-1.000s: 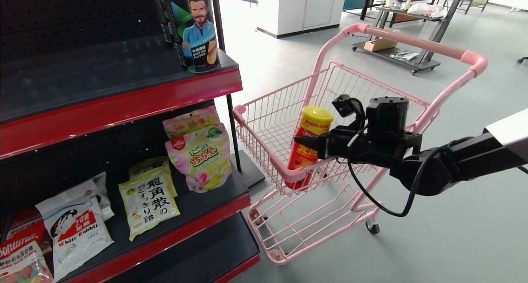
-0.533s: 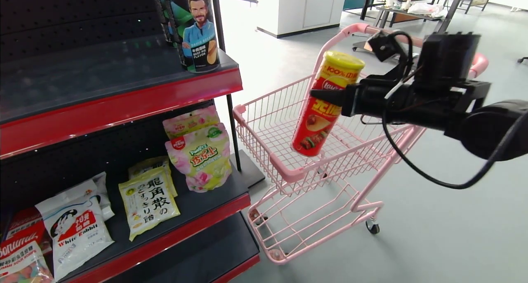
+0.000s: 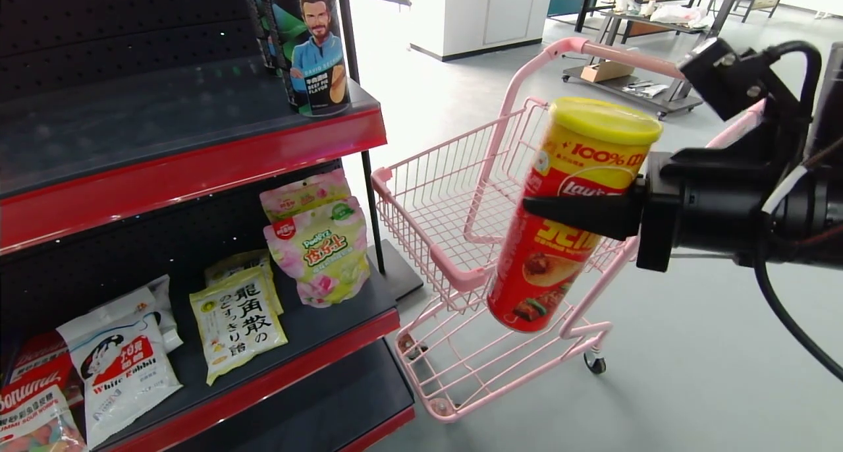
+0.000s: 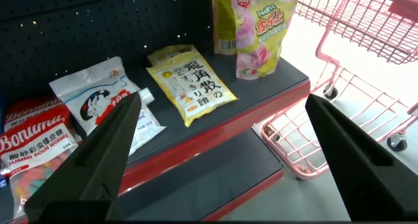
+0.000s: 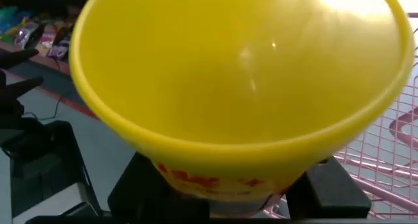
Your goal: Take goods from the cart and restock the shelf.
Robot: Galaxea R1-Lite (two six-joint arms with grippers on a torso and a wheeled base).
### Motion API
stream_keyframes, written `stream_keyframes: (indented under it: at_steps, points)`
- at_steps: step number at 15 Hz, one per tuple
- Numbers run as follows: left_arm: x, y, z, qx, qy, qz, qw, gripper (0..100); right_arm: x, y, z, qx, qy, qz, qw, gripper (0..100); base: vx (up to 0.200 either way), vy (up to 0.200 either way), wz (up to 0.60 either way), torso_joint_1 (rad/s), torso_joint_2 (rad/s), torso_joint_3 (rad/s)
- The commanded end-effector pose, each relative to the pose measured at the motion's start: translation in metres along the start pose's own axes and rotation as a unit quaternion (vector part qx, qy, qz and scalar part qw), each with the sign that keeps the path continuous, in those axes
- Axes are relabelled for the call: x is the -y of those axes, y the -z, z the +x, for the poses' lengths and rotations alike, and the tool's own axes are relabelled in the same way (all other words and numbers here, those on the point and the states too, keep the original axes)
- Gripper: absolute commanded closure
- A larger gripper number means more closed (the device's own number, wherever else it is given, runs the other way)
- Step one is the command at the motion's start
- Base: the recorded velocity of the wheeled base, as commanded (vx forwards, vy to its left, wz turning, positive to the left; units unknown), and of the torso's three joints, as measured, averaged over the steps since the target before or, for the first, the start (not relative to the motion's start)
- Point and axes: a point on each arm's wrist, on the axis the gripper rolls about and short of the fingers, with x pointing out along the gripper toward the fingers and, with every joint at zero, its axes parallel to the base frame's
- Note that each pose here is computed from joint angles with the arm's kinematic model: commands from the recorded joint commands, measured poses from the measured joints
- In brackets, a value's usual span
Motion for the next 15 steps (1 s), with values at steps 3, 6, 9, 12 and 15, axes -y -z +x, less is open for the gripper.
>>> stream_keyframes:
  at_steps: [3, 6, 9, 12, 15]
  points:
    - [0.000, 0.000, 0.000, 0.000, 0.000, 0.001, 1.0000, 0, 0.014, 0.013, 0.008, -0.023, 0.034, -0.031, 0.999, 100, 0.000, 0.000, 0.00, 0.000, 0.00, 0.000]
    - [0.000, 0.000, 0.000, 0.000, 0.000, 0.000, 1.0000, 0, 0.019, 0.009, 0.002, -0.017, 0.067, -0.038, 0.997, 100, 0.000, 0.000, 0.00, 0.000, 0.00, 0.000]
    - [0.000, 0.000, 0.000, 0.000, 0.000, 0.001, 1.0000, 0, 0.017, 0.008, -0.003, -0.008, 0.033, -0.039, 0.999, 100, 0.000, 0.000, 0.00, 0.000, 0.00, 0.000]
    - [0.000, 0.000, 0.000, 0.000, 0.000, 0.001, 1.0000, 0, 0.016, 0.009, -0.002, -0.010, 0.029, -0.038, 0.999, 100, 0.000, 0.000, 0.00, 0.000, 0.00, 0.000]
    - [0.000, 0.000, 0.000, 0.000, 0.000, 0.001, 1.0000, 0, 0.014, 0.009, -0.002, -0.010, 0.026, -0.039, 0.999, 100, 0.000, 0.000, 0.00, 0.000, 0.00, 0.000]
